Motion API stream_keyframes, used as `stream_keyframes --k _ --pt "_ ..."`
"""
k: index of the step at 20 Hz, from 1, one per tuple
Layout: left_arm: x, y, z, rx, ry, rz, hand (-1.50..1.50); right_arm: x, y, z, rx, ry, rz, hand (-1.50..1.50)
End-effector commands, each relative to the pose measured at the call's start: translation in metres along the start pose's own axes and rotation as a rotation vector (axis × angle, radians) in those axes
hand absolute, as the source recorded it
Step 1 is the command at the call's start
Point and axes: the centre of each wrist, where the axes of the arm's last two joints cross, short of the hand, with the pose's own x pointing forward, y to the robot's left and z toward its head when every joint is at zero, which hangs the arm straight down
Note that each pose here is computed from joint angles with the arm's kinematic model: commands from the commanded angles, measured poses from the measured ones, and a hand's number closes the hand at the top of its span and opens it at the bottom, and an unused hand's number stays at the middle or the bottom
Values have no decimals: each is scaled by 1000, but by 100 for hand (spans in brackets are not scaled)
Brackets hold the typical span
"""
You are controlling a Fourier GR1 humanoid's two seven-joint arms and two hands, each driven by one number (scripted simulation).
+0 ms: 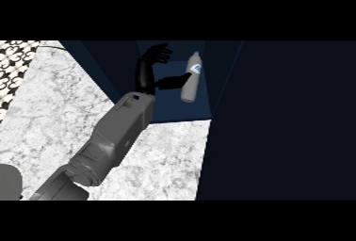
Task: Pick up the bottled water, place it into the cabinet and close the cabinet
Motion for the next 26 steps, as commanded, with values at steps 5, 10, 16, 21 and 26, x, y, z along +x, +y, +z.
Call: stream_keyframes --k 5,10,16,21,26 --pt "1 2 -4 -8 -15 30 -150 16 0 2 21 -32 -4 -150" --pt "12 1 -12 -15 -2 98 -150 10 -2 -1 -10 -32 -8 -150" --pt "5 10 -13 -89 -45 72 -150 9 -6 2 14 -14 -15 -150" --pt "27 -6 -16 -175 -123 273 -150 11 -2 1 9 -28 -8 -150" --pt "33 -9 -17 -296 -130 395 -150 22 -8 6 -2 -17 17 -150"
